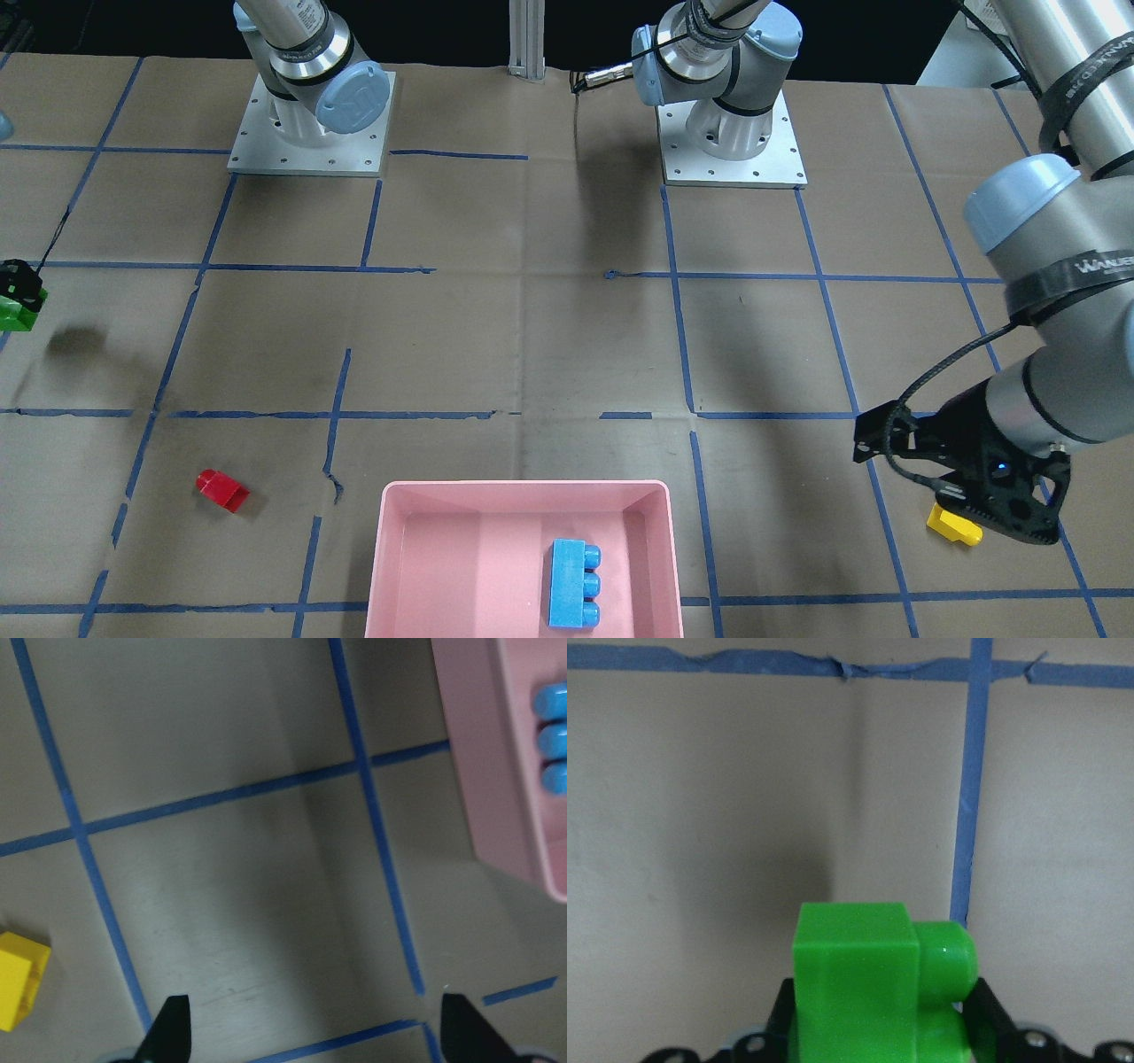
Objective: Put all blocks into box
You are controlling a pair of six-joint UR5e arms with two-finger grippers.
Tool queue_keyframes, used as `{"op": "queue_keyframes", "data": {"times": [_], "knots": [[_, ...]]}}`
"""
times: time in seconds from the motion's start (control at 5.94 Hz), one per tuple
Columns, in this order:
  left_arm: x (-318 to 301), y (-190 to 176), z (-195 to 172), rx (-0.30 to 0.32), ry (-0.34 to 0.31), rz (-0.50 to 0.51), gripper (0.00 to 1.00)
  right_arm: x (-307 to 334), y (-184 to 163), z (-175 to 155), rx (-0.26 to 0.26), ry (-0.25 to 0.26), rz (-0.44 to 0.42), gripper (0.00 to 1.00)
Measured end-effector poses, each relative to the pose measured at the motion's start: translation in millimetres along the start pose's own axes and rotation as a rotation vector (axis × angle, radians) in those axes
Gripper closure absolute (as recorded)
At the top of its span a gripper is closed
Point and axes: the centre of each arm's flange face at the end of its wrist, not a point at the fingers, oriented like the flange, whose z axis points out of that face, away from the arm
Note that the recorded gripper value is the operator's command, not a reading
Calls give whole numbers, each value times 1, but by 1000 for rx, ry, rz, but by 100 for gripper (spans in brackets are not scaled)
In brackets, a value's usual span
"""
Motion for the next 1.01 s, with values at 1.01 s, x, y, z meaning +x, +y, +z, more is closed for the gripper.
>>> {"op": "queue_keyframes", "data": {"times": [1.01], "knots": [[-141, 48, 123, 16, -94, 174, 1, -310, -213, -197, 113, -55, 104, 57]]}}
